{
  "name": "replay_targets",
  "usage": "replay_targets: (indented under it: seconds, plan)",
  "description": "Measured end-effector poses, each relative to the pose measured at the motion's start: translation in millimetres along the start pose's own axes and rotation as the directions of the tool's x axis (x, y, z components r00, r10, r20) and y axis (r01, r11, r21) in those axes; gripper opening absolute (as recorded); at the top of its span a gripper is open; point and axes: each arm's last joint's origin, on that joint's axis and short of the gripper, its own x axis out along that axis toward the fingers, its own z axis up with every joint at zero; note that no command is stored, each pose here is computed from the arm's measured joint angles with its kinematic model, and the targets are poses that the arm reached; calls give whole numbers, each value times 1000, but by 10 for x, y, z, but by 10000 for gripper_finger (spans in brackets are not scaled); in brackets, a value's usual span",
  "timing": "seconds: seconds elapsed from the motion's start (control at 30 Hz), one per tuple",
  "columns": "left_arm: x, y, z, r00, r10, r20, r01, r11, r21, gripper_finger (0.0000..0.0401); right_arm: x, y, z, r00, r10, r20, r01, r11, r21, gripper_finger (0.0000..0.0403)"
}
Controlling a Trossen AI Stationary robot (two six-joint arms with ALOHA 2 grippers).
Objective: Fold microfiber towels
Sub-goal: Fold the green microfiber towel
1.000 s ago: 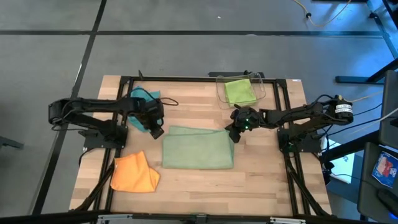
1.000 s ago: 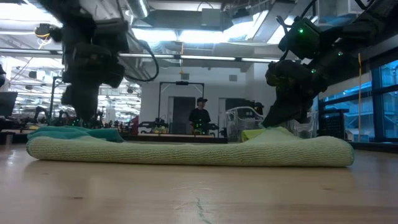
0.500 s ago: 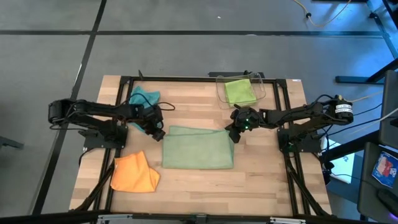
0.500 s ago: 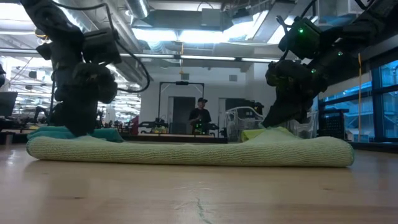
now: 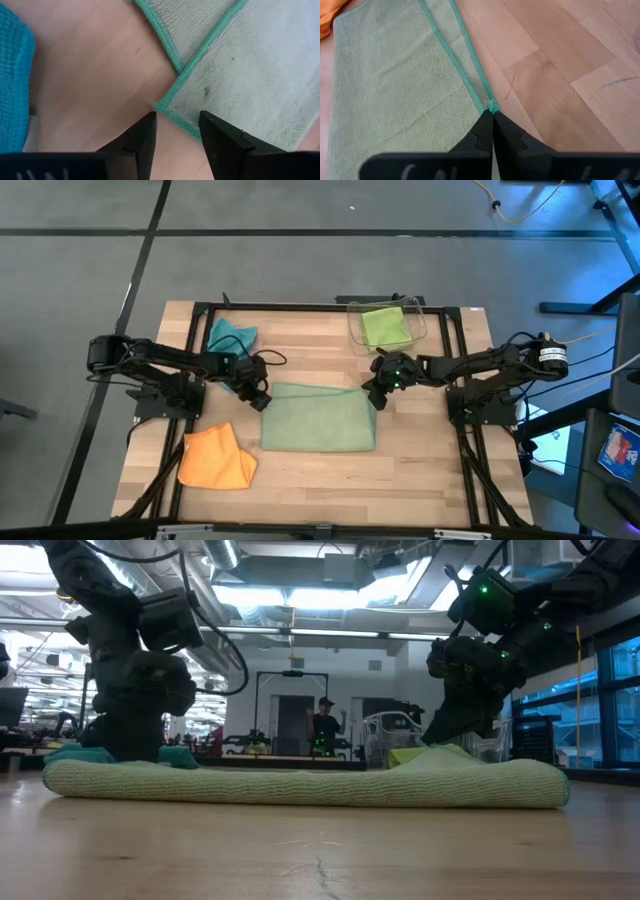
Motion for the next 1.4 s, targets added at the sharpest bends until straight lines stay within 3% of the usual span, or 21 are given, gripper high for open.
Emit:
replay_targets:
  seconds: [0.3,0.77,0.93,1.27,1.4]
  plan:
    - [-7,-68,63,995,-67,74,65,997,32,147,0,1,0,1000,1,-1,-1,1000,0,7]
    - [-7,-68,73,994,-59,95,55,998,41,144,0,1,-1,1000,6,-2,-6,1000,-1,7]
    - [-7,-69,72,994,-62,91,59,997,42,112,0,1,0,1000,6,-3,-6,1000,0,7]
    - [-7,-70,71,994,-64,90,61,997,42,10,0,2,-1,1000,6,-3,-6,1000,0,7]
    - [-8,-77,72,993,-81,80,77,996,45,3,0,1,0,1000,6,-3,-6,1000,1,7]
